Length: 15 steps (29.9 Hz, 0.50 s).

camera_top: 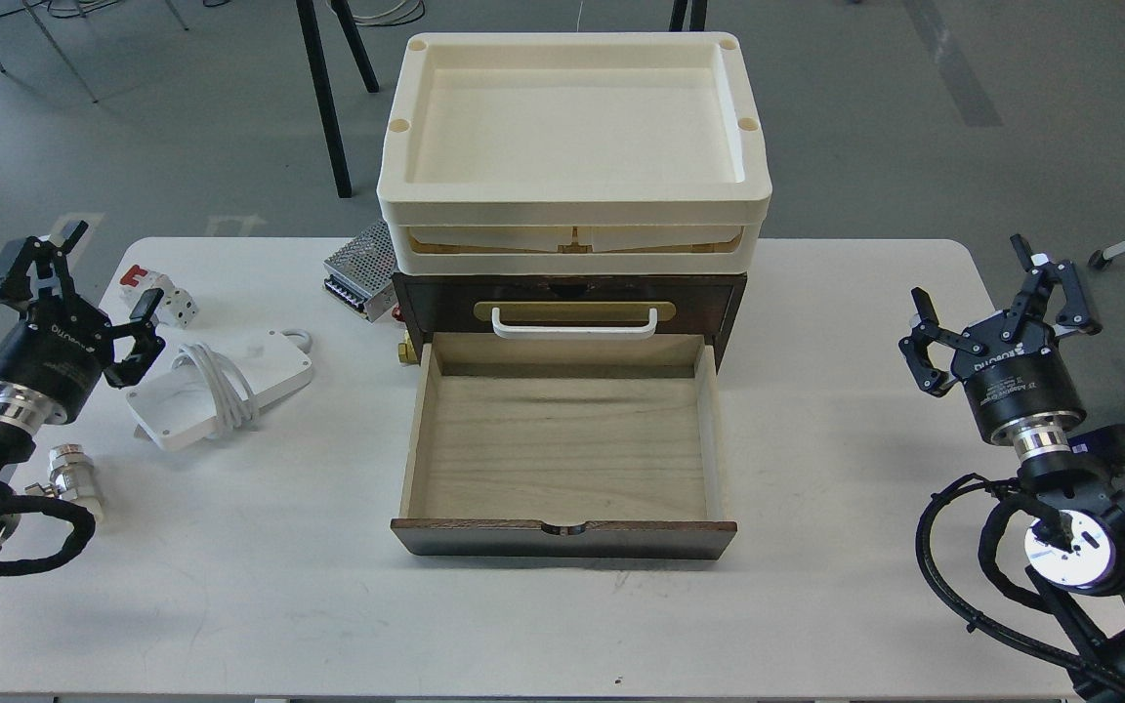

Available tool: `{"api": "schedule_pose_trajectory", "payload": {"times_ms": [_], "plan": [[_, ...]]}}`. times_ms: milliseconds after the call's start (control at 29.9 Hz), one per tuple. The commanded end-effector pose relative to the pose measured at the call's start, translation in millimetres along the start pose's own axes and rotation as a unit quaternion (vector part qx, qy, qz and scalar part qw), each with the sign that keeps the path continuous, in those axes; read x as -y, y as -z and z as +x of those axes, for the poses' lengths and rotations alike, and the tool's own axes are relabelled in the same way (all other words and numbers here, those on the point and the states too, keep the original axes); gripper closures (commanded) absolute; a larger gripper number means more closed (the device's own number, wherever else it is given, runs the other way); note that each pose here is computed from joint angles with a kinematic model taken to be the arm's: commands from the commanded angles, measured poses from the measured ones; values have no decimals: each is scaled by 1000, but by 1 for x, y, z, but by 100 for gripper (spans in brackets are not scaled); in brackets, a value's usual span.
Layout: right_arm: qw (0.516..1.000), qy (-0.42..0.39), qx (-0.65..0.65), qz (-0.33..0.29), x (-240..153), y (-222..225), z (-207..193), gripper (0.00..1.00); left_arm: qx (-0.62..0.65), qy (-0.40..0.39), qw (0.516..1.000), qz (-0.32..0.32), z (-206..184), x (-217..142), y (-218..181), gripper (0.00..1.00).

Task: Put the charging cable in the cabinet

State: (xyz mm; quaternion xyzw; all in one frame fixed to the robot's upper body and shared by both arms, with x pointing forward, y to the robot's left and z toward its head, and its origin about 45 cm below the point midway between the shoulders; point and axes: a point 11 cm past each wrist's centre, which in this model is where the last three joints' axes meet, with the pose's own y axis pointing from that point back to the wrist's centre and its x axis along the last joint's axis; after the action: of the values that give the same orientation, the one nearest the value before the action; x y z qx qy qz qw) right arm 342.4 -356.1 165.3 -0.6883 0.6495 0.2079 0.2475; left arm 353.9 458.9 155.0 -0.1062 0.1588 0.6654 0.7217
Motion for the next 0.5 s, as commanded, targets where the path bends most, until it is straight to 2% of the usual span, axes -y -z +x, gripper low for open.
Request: {"api": "schedule_pose_trajectory", "payload": {"times_ms": [0,368,468], "plan": [[1000,0,-1,0,0,0,0,0,2,0,1000,5,1,-2,3,0],[1000,0,0,1,0,1,0,0,33,-1,999,16,8,-4,-2,0],[1000,0,0,1,0,1,0,1,102,13,994,23,17,-3,-32,0]]}}
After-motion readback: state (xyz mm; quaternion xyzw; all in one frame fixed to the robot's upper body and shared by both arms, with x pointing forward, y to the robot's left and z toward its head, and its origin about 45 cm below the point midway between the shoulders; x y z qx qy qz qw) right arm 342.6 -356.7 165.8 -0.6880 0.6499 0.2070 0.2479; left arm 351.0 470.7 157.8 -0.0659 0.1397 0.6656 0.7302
